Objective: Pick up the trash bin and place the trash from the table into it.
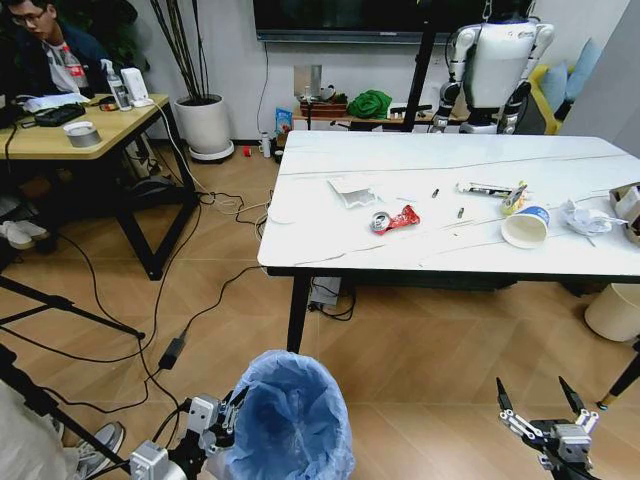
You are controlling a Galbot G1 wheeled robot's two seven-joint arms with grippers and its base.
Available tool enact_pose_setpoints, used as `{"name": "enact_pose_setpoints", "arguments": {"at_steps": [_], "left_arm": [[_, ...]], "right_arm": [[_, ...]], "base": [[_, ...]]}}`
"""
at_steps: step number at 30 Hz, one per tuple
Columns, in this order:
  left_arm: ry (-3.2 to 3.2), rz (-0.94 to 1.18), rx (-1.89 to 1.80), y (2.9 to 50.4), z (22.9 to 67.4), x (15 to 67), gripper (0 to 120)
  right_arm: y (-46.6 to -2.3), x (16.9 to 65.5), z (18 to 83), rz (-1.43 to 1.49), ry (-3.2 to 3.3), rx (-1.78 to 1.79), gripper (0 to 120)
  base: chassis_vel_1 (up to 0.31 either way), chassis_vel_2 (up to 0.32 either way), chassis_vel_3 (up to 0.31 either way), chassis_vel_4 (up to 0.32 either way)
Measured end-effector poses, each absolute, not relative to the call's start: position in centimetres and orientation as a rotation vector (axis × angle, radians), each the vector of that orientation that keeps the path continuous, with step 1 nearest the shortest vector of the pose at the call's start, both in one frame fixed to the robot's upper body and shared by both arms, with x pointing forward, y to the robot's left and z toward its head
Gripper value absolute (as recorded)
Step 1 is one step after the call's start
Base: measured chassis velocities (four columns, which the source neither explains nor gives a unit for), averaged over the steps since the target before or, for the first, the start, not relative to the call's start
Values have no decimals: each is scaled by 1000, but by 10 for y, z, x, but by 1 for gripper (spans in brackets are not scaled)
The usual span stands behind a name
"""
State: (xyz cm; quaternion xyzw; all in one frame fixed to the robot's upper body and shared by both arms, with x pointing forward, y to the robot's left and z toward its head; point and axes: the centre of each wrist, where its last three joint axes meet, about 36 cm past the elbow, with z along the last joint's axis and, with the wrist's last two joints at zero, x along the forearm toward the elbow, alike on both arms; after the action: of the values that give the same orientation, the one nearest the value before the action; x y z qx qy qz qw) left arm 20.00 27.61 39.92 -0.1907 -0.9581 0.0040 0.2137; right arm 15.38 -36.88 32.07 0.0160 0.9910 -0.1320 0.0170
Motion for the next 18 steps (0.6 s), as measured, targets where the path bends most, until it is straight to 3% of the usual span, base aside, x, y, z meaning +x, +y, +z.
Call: {"name": "enact_pose_setpoints", "arguments": {"at_steps": [18], "left_arm": [[-2666,24,-531,273,404,196,0]], "right_arm": [[-371,155,324,-419,3069,31,100]], "base": [[0,0,0,0]]}}
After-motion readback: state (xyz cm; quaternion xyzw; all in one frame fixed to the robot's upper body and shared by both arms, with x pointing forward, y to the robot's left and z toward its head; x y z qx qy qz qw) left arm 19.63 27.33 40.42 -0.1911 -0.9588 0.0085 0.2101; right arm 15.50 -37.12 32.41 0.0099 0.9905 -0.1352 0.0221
